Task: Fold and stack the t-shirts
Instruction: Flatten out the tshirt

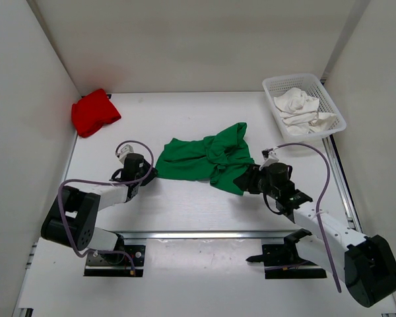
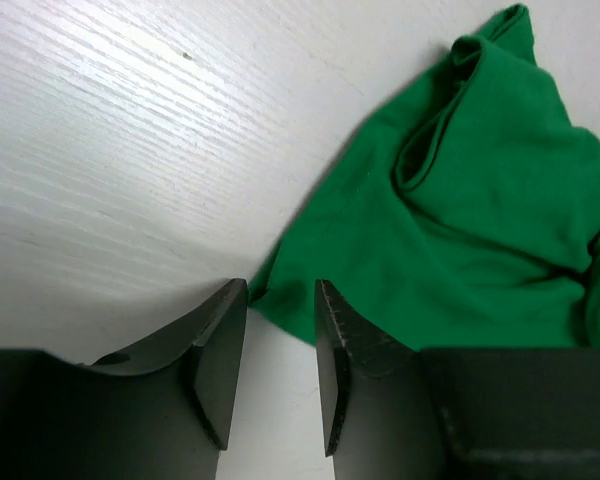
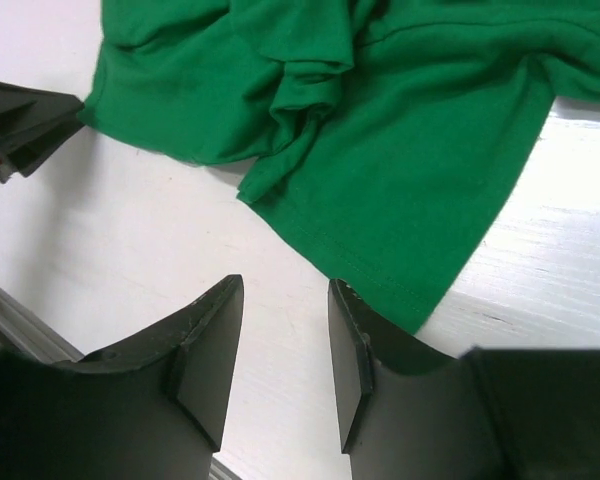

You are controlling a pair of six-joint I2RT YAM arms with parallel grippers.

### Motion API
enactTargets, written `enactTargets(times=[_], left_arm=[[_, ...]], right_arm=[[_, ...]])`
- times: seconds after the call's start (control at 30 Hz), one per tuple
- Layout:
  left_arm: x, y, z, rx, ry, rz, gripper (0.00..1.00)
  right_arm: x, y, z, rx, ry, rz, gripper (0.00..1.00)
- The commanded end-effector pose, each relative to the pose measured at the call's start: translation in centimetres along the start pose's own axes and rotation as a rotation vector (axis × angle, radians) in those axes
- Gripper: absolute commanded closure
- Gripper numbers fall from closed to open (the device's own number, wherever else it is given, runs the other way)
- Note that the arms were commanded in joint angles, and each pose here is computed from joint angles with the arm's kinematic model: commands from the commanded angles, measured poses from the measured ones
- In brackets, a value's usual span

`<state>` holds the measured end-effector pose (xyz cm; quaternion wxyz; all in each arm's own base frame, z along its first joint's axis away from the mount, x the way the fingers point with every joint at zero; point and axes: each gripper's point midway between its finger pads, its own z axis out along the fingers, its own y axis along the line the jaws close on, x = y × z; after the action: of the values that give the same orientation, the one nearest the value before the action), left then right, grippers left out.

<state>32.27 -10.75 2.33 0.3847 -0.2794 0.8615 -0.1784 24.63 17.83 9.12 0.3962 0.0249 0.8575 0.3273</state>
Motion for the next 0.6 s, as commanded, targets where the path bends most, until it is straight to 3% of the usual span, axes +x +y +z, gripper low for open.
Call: enactTargets(times=[0.0, 0.23, 0.4, 0.57], left_arm=[[-0.3, 0.8, 0.4, -0.066, -0.018, -0.029, 0.56], [-0.1, -0.4, 0.7, -0.017, 0.001, -0.059, 0.72], [0.1, -0.4, 0.7, -0.011, 0.011, -0.059, 1.00], [-0.2, -0.7, -0.3, 0.030, -0.008, -0.020, 1.00]], right_arm=[[-1.6, 1.3, -0.4, -0.064, -0.065, -0.007, 0.62], [-0.4, -0.5, -0.6, -0.009, -0.042, 0.019, 0.61], [1.4, -2.8, -1.3, 0.097, -0.004, 0.028, 0.59], [4.8, -5.0, -1.8, 0.238, 0.099, -0.006, 0.55]])
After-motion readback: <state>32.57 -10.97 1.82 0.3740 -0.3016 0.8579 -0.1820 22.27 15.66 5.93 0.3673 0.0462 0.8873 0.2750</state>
